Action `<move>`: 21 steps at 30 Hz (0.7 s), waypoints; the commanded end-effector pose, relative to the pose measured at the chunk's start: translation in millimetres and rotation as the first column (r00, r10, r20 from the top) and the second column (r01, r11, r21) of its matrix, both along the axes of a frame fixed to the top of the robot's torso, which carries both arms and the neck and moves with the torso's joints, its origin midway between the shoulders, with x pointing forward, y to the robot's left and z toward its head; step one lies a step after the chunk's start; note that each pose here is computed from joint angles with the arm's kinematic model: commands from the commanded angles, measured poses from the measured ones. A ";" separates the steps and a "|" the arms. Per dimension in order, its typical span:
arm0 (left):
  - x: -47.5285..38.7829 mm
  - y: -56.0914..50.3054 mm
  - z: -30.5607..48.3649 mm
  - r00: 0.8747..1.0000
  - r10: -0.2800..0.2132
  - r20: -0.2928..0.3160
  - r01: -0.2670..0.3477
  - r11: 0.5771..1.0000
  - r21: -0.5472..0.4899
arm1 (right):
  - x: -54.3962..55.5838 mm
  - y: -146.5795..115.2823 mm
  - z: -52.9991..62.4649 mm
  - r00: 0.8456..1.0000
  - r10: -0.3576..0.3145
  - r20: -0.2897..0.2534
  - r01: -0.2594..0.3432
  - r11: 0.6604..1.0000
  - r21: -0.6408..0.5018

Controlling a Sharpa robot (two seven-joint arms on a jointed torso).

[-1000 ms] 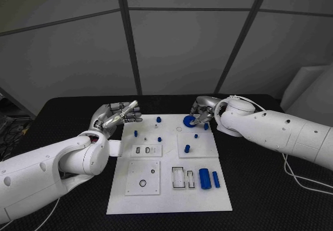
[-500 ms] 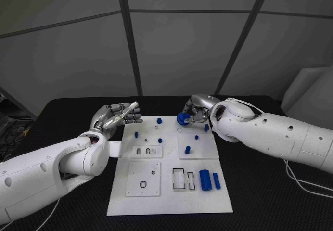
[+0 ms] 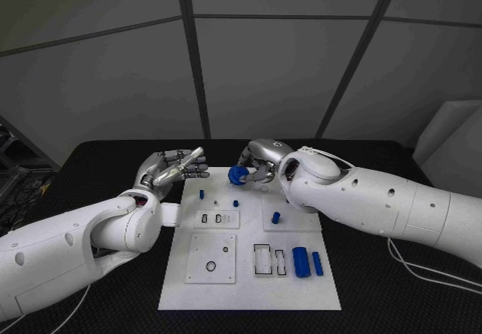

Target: Assemble the parts on the task board

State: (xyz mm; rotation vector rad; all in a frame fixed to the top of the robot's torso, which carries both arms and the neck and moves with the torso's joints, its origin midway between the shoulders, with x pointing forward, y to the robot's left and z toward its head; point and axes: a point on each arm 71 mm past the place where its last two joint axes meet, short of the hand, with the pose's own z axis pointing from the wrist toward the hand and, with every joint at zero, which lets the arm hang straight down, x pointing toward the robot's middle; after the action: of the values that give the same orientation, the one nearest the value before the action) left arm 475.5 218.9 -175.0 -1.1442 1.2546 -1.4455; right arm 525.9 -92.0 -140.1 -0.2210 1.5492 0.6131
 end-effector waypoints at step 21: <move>0.4 -3.4 1.9 1.000 -0.016 0.009 0.016 1.000 -0.006 | 9.9 29.1 -21.1 0.999 0.006 -0.044 -0.010 0.996 -0.085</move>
State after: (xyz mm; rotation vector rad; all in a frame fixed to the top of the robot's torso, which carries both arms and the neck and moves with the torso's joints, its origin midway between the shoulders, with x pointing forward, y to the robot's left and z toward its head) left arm 475.8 217.2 -175.0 -1.1439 1.2559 -1.4490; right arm 535.3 -63.4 -159.7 -0.2582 1.5954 0.5789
